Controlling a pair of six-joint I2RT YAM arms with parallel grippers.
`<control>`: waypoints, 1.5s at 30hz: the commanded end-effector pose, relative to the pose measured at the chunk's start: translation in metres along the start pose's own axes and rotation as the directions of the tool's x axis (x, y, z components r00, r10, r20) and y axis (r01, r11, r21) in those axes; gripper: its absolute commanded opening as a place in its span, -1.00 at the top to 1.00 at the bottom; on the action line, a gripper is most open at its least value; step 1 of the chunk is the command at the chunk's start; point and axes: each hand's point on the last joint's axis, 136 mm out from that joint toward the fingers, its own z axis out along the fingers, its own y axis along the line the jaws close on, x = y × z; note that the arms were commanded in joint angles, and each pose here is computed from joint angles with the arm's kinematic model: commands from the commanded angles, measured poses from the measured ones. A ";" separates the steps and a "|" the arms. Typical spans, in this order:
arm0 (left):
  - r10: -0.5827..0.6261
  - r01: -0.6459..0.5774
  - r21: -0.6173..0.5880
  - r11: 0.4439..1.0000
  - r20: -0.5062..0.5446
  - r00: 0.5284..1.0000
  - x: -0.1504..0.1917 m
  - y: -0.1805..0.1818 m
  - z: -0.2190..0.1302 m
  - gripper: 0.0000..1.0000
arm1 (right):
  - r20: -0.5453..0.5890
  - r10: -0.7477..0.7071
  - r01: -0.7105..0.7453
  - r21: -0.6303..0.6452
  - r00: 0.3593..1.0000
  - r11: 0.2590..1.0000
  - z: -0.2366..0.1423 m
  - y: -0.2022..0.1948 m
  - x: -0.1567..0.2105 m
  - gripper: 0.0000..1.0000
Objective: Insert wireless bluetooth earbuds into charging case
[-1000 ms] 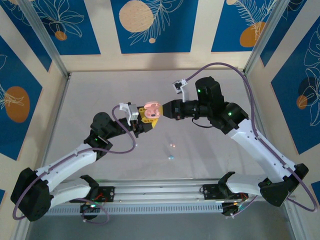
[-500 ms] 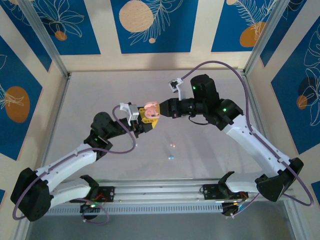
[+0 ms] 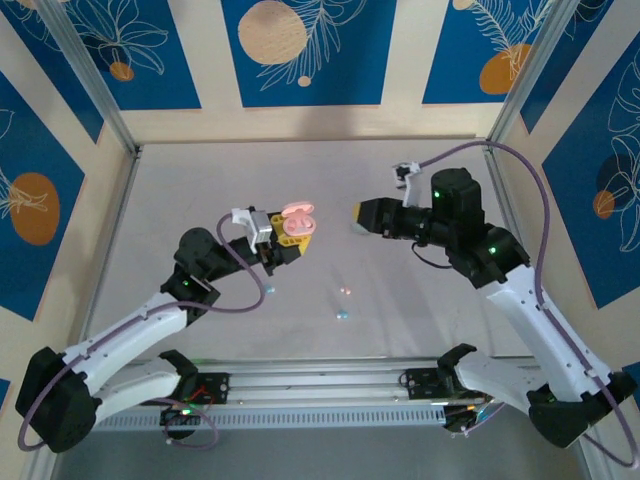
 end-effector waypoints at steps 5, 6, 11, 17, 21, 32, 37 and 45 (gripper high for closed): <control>0.035 -0.035 -0.019 0.999 0.019 0.999 -0.008 -0.004 -0.007 0.47 | -0.256 0.434 -0.337 0.347 0.864 0.875 0.059 -0.124 0.095 0.19; 0.037 -0.037 -0.019 0.999 0.023 0.999 -0.009 -0.004 -0.008 0.47 | -0.281 0.453 -0.338 0.375 0.846 0.864 0.067 -0.132 0.107 0.17; 0.037 -0.037 -0.020 0.999 0.024 0.999 -0.011 -0.005 -0.010 0.47 | -0.379 0.474 -0.239 0.521 0.795 0.819 0.096 -0.172 0.153 0.12; 0.045 -0.045 -0.029 0.999 0.019 0.999 -0.012 -0.005 -0.012 0.47 | -0.456 0.485 -0.218 0.521 0.746 0.825 0.120 -0.175 0.172 0.12; 0.044 -0.043 -0.030 0.999 0.016 0.999 -0.011 -0.005 -0.011 0.47 | -0.498 0.477 -0.207 0.503 0.724 0.839 0.133 -0.162 0.182 0.13; 0.044 -0.044 -0.021 0.999 0.009 0.999 -0.011 -0.005 -0.009 0.47 | -0.527 0.480 -0.094 0.599 0.701 0.795 0.142 -0.171 0.207 0.12; 0.041 -0.041 -0.022 0.999 0.006 0.999 -0.010 -0.004 -0.008 0.47 | -0.520 0.474 -0.063 0.624 0.711 0.779 0.141 -0.179 0.210 0.11; 0.038 -0.038 -0.015 0.999 0.005 0.999 -0.010 -0.004 -0.006 0.47 | -0.500 0.474 -0.046 0.652 0.725 0.757 0.140 -0.189 0.211 0.10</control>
